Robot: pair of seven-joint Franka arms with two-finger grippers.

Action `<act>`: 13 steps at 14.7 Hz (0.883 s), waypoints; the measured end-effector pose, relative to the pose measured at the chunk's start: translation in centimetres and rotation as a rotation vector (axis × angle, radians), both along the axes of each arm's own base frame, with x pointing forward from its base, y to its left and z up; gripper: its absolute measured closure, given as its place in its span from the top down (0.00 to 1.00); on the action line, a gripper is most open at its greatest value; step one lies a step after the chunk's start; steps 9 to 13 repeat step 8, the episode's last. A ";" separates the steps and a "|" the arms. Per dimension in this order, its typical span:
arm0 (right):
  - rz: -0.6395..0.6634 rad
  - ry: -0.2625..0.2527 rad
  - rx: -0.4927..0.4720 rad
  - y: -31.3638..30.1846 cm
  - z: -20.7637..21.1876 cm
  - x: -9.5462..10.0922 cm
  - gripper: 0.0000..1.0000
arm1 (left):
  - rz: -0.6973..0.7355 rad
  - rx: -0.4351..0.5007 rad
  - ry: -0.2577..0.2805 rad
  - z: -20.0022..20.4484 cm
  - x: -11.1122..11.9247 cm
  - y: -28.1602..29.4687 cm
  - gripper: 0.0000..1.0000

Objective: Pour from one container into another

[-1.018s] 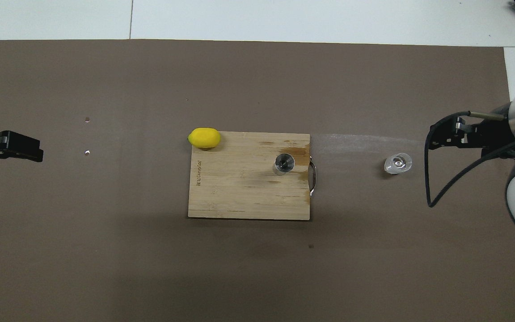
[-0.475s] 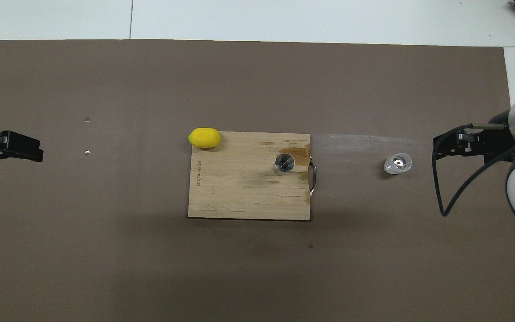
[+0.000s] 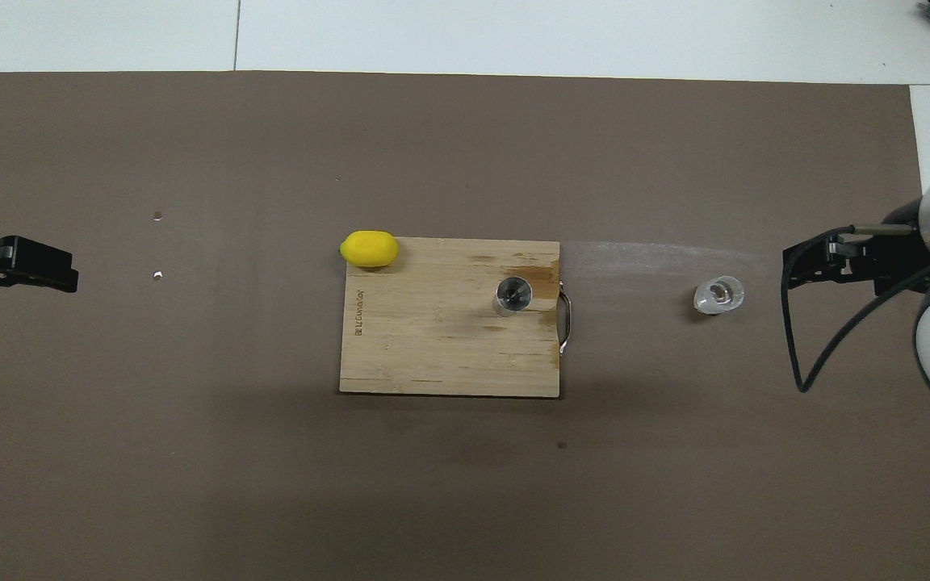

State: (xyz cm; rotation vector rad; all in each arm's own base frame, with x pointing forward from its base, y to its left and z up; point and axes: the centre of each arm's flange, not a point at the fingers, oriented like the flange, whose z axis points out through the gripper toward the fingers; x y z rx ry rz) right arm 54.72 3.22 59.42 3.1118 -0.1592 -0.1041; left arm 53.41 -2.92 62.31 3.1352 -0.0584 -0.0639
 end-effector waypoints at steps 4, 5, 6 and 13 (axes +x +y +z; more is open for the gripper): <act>-0.016 -0.004 -0.001 0.0 0.1 0.0 1.00 | 0.000 0.000 0.000 0.0 0.0 0.0 1.00; -0.022 -0.010 -0.001 0.0 0.1 0.1 1.00 | 0.000 0.000 0.000 0.0 0.0 0.0 1.00; -0.023 -0.016 -0.001 0.1 0.3 0.1 1.00 | 0.000 0.000 0.000 0.0 0.0 0.0 1.00; -0.023 -0.026 0.000 0.1 0.7 0.1 1.00 | 0.000 0.000 0.000 0.0 0.0 0.0 1.00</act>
